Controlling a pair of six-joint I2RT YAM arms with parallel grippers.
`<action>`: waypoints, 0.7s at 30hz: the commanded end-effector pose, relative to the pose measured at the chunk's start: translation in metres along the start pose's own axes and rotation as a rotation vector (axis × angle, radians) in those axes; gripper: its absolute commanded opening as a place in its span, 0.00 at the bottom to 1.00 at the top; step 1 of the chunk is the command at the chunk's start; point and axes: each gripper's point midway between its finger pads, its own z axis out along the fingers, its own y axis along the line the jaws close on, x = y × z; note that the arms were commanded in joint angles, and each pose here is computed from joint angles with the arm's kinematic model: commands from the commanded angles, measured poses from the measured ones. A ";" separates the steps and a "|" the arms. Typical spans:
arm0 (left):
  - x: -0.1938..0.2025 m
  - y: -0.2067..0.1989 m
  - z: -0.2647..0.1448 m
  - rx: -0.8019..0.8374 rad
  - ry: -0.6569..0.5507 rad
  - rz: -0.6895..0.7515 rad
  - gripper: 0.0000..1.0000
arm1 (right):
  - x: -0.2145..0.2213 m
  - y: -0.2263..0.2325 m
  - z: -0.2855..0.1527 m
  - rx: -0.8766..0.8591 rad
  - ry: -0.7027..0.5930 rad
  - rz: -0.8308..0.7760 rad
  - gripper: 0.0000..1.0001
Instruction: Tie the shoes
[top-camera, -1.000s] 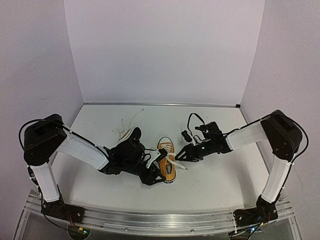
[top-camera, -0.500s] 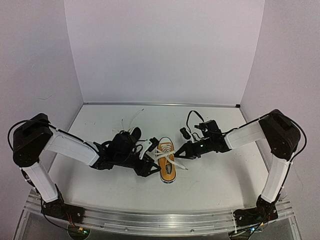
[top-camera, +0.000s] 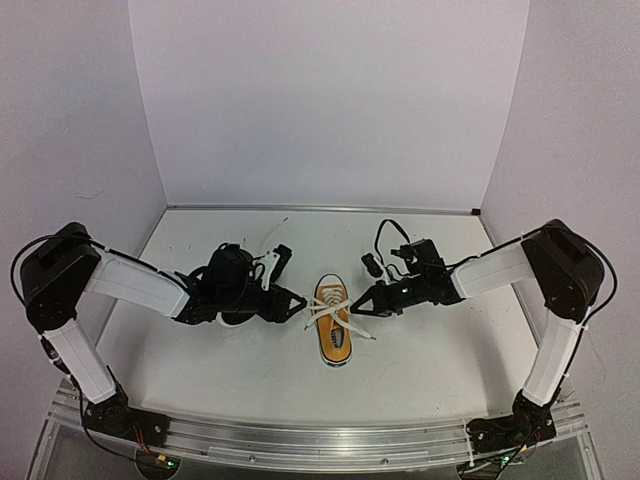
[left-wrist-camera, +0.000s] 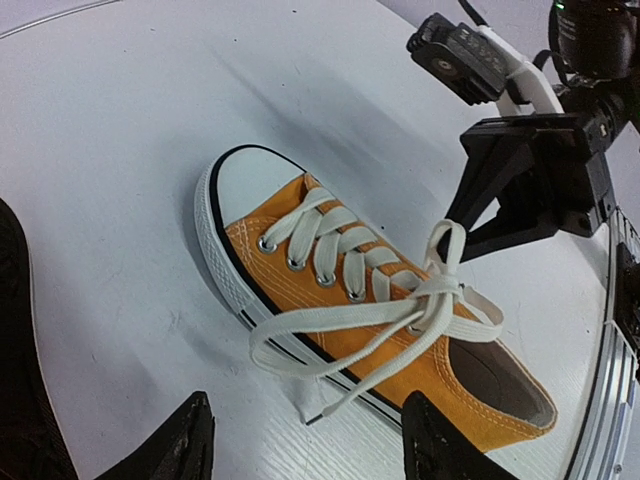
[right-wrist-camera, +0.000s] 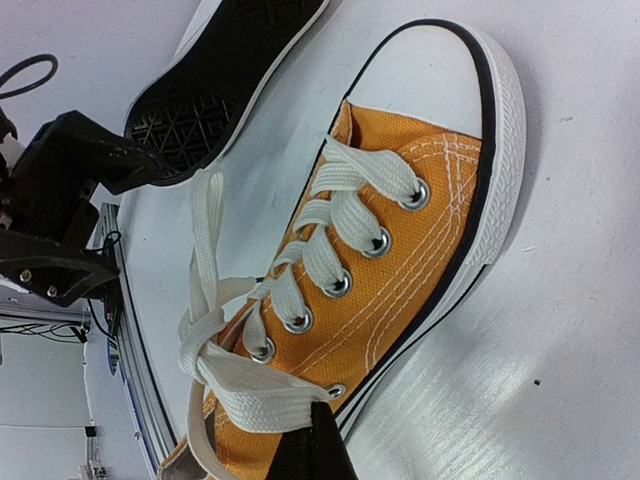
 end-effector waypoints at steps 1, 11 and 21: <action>-0.022 0.007 0.012 -0.031 -0.039 -0.011 0.62 | -0.017 0.012 -0.014 0.013 -0.073 -0.040 0.00; -0.019 0.009 0.030 -0.022 -0.005 -0.013 0.60 | -0.019 0.002 -0.008 0.041 -0.077 0.004 0.08; -0.015 0.013 0.030 -0.031 0.002 -0.025 0.60 | -0.022 -0.004 -0.003 0.043 -0.098 0.030 0.16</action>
